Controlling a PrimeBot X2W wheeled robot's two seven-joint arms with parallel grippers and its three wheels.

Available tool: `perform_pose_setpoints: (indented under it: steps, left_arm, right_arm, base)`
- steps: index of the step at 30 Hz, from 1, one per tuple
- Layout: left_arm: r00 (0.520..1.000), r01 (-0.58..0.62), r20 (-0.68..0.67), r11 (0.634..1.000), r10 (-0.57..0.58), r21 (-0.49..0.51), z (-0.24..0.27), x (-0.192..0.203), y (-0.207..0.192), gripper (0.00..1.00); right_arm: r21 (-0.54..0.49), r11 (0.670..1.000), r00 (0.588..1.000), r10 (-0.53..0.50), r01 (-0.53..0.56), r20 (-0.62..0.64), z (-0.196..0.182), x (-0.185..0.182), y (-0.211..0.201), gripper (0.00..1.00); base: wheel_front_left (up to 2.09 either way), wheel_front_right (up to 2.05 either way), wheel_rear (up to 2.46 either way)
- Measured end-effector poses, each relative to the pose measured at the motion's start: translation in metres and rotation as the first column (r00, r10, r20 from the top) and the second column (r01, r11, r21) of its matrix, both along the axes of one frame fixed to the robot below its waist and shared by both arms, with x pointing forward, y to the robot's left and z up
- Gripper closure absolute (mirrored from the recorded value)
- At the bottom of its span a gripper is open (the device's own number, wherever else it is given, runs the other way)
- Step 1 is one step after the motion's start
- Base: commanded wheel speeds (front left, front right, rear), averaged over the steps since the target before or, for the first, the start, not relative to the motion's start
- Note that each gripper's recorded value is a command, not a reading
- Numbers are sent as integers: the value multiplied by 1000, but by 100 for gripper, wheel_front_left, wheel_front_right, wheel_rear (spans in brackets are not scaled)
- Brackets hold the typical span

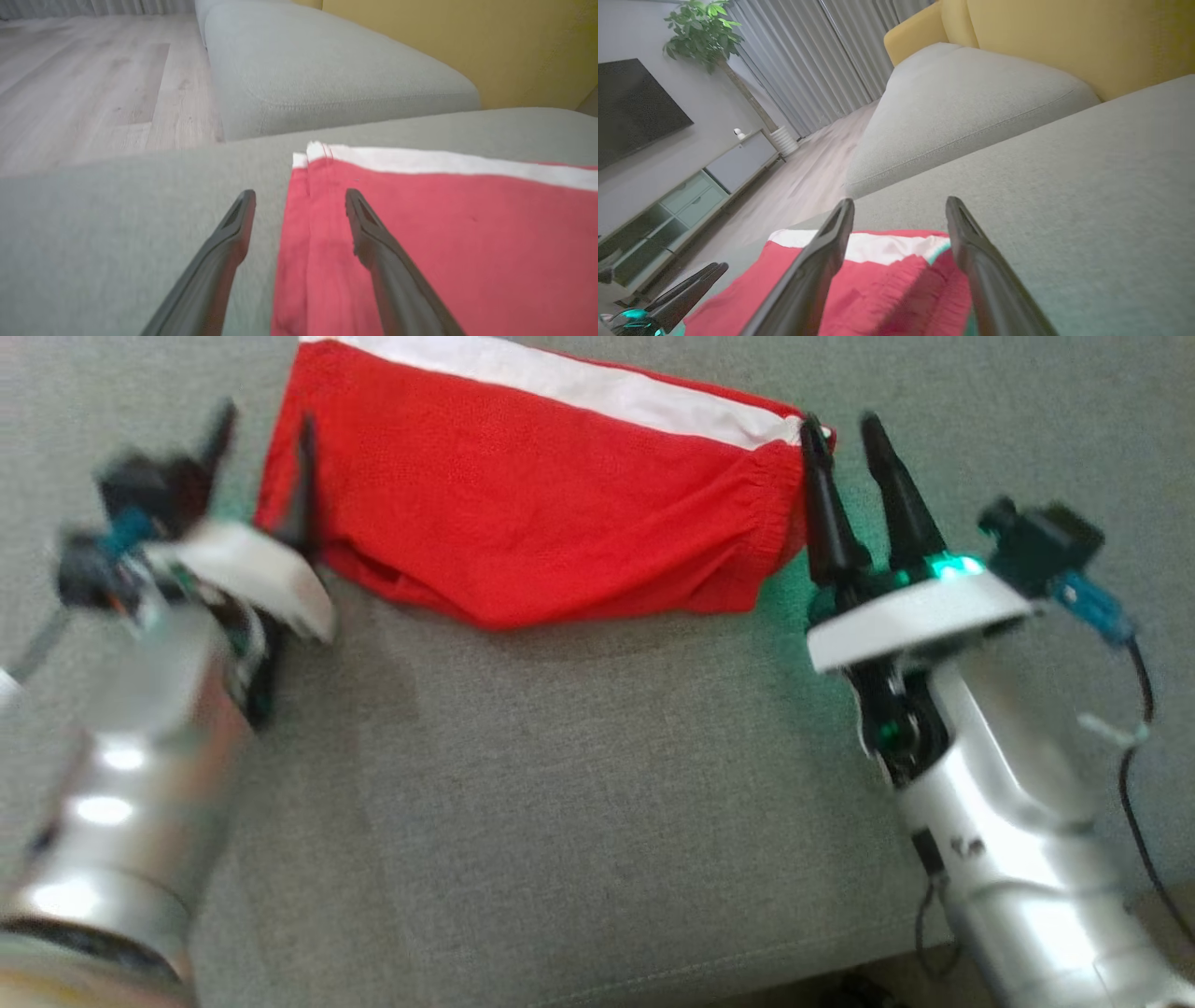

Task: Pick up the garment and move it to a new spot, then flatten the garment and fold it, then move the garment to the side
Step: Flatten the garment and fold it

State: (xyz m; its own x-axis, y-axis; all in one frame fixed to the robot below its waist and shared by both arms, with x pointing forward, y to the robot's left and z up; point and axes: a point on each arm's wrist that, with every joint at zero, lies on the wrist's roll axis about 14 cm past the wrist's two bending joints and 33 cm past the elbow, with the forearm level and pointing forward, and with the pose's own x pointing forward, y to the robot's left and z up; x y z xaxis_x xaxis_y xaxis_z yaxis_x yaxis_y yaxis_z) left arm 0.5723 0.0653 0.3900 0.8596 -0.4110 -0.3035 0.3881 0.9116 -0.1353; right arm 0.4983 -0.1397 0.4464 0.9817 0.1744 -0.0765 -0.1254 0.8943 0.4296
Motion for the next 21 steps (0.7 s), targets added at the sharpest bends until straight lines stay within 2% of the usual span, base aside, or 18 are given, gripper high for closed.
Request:
perform_pose_setpoints:
  steps: [4,12,13,14,15,16,21]
  left_arm:
    - [999,-11,-52,1000,11,-5,-15,-27,-4,0]
    - [995,-44,-84,998,48,53,-25,-39,2,0]
    - [994,-44,-93,997,50,61,-28,-41,2,15]
    - [994,-46,-99,997,53,66,-30,-42,3,56]
    - [993,-44,-105,996,52,74,-31,-43,3,82]
    - [993,-43,-111,996,52,78,-32,-44,3,100]
    - [991,-52,-120,996,60,73,-28,-48,3,100]
  right_arm:
    - [-54,998,999,-23,21,-27,-12,-18,-9,0]
    - [-95,994,998,-52,50,-22,-11,-29,-21,0]
    - [-93,994,998,-56,54,-21,-10,-30,-22,0]
    - [-94,994,998,-61,59,-19,-9,-30,-23,0]
    - [-94,994,998,-66,64,-15,-8,-30,-25,0]
    - [-94,993,997,-70,69,-12,-6,-31,-27,0]
    - [-97,991,996,-86,87,8,2,-33,-32,0]
  base:
    - [0,0,0]
    - [0,0,0]
    - [0,0,0]
    - [0,0,0]
    - [0,0,0]
    - [0,0,0]
    - [0,0,0]
